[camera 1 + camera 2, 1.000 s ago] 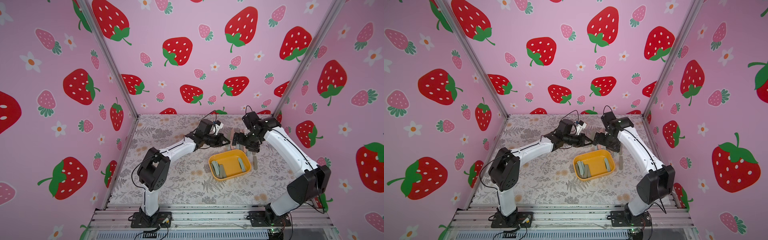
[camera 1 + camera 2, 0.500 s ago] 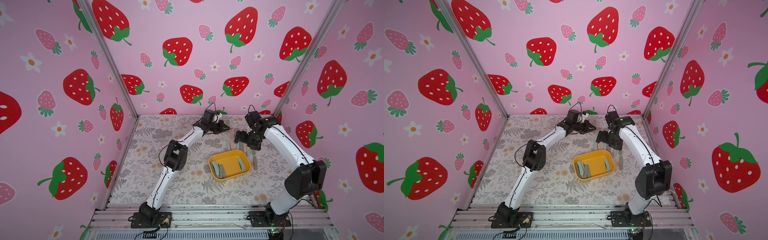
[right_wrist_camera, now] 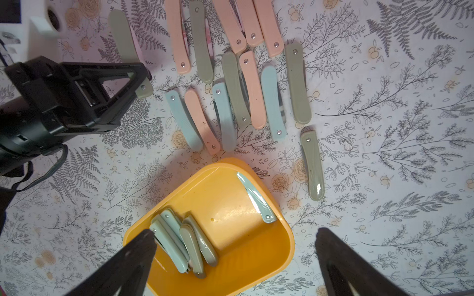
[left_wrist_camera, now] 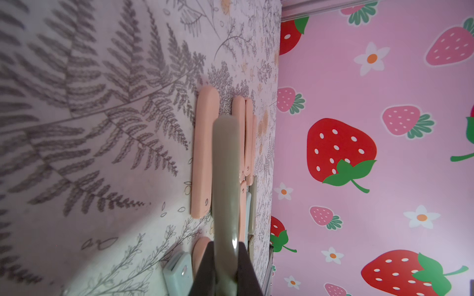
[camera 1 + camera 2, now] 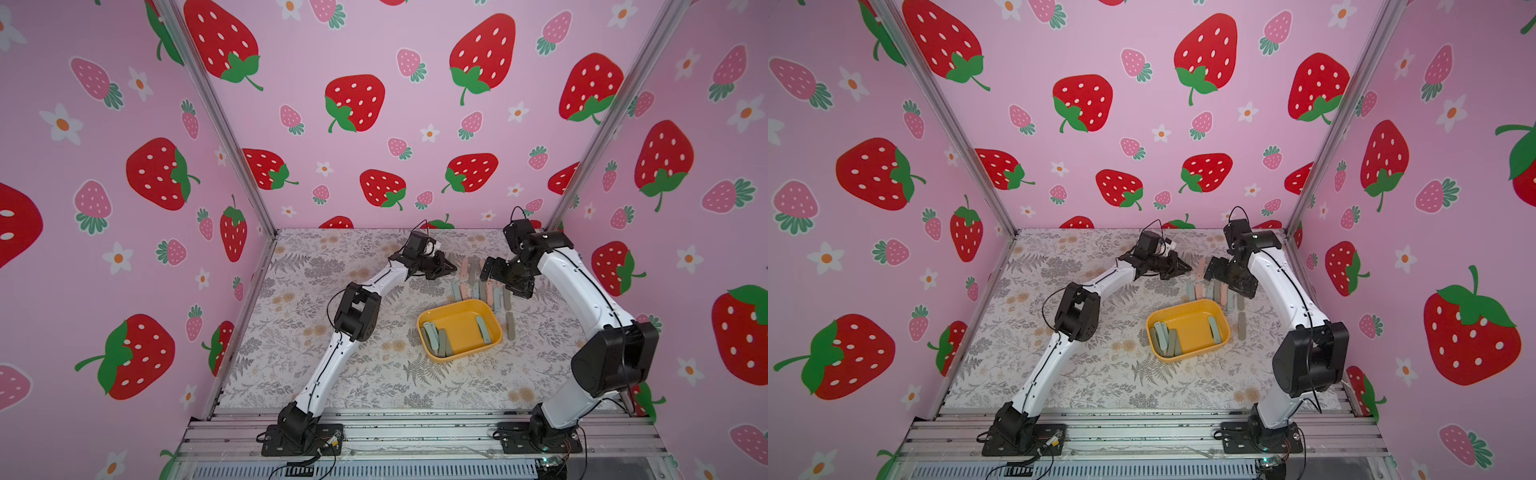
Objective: Take the fruit knife out of the storage box
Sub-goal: Place the fruit knife at the center of the board.
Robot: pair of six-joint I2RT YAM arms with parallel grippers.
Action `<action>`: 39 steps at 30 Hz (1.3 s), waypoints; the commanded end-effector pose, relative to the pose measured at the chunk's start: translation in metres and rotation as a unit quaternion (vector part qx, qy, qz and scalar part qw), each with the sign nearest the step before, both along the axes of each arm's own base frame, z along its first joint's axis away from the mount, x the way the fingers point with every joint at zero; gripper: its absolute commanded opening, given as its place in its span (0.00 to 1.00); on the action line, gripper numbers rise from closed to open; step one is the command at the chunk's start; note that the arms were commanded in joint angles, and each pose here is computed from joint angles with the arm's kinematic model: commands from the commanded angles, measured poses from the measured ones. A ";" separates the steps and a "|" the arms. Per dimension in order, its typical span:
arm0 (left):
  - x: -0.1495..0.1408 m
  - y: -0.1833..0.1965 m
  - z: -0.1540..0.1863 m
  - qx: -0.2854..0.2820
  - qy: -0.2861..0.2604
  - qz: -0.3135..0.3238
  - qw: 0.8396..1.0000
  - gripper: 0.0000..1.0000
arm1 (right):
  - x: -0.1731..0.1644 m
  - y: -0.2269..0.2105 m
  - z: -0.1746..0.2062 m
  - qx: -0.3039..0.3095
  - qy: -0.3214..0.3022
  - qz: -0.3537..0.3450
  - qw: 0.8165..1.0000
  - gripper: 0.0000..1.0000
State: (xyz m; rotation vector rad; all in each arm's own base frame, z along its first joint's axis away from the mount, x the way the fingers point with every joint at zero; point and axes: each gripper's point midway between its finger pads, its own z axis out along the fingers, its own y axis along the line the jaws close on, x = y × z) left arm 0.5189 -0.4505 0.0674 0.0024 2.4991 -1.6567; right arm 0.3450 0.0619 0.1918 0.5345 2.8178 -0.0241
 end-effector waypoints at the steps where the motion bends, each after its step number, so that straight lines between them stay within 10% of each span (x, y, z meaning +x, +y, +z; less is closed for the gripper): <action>1: -0.005 -0.005 -0.007 -0.018 0.020 -0.010 1.000 0.04 | -0.001 0.002 -0.006 0.009 0.010 -0.002 1.000 0.99; 13: 0.008 -0.005 -0.029 -0.044 0.053 0.017 0.997 0.15 | -0.006 -0.005 0.000 0.001 0.010 -0.001 1.000 0.99; 22: 0.008 -0.003 -0.035 -0.052 0.069 0.016 0.996 0.56 | -0.013 -0.008 0.003 0.000 0.008 -0.003 1.000 0.99; 30: -0.021 0.034 -0.016 -0.008 0.060 0.016 0.998 0.64 | -0.008 0.002 -0.003 0.023 0.007 0.008 1.000 1.00; 39: -0.069 0.090 0.051 0.035 -0.003 0.011 0.999 0.69 | -0.028 0.024 -0.044 -0.004 0.041 0.066 0.997 0.75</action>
